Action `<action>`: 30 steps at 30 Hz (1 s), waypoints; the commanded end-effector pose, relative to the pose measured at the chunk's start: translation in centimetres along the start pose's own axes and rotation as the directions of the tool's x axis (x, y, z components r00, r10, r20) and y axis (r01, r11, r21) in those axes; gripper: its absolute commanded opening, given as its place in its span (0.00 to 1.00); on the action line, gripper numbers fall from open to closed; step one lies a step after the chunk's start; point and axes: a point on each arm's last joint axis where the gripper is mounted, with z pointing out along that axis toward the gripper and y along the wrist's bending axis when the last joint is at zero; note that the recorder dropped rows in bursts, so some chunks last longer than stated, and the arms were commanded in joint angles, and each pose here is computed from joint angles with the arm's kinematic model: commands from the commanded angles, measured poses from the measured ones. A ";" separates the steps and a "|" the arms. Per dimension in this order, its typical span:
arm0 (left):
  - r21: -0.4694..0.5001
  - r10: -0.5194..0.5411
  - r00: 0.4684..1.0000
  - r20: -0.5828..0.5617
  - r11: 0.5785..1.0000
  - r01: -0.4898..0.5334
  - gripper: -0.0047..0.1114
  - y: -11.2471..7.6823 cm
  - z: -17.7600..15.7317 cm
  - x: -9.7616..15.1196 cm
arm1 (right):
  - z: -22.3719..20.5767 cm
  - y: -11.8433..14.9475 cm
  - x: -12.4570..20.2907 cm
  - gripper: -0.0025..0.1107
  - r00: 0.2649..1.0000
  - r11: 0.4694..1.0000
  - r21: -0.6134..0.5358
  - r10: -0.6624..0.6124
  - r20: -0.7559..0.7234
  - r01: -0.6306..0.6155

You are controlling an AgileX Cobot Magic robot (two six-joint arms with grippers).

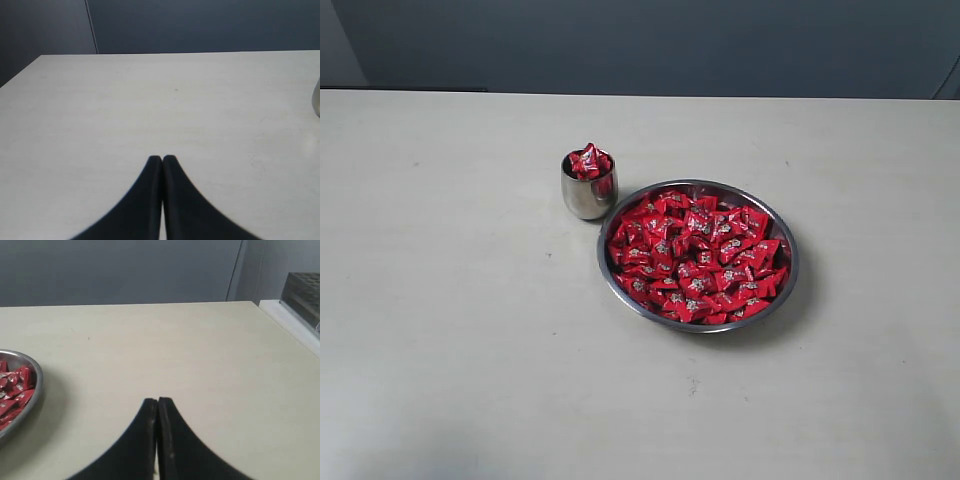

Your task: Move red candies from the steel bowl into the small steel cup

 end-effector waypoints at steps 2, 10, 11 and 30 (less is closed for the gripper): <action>0.006 -0.006 1.000 0.011 1.000 0.006 0.04 0.0 0.0 0.0 | 0.0 0.0 0.3 0.03 1.000 1.000 0.003 0.004 -0.015 -0.004; 0.006 -0.006 1.000 0.011 1.000 0.006 0.04 0.0 0.0 0.0 | 0.0 0.0 0.3 0.03 1.000 1.000 0.003 0.004 -0.015 -0.004; 0.006 -0.006 1.000 0.011 1.000 0.006 0.04 0.0 0.0 0.0 | 0.0 0.0 0.3 0.03 1.000 1.000 0.003 0.004 -0.015 -0.004; 0.006 -0.006 1.000 0.011 1.000 0.006 0.04 0.0 0.0 0.0 | 0.0 0.0 0.3 0.03 1.000 1.000 0.001 0.008 -0.015 -0.008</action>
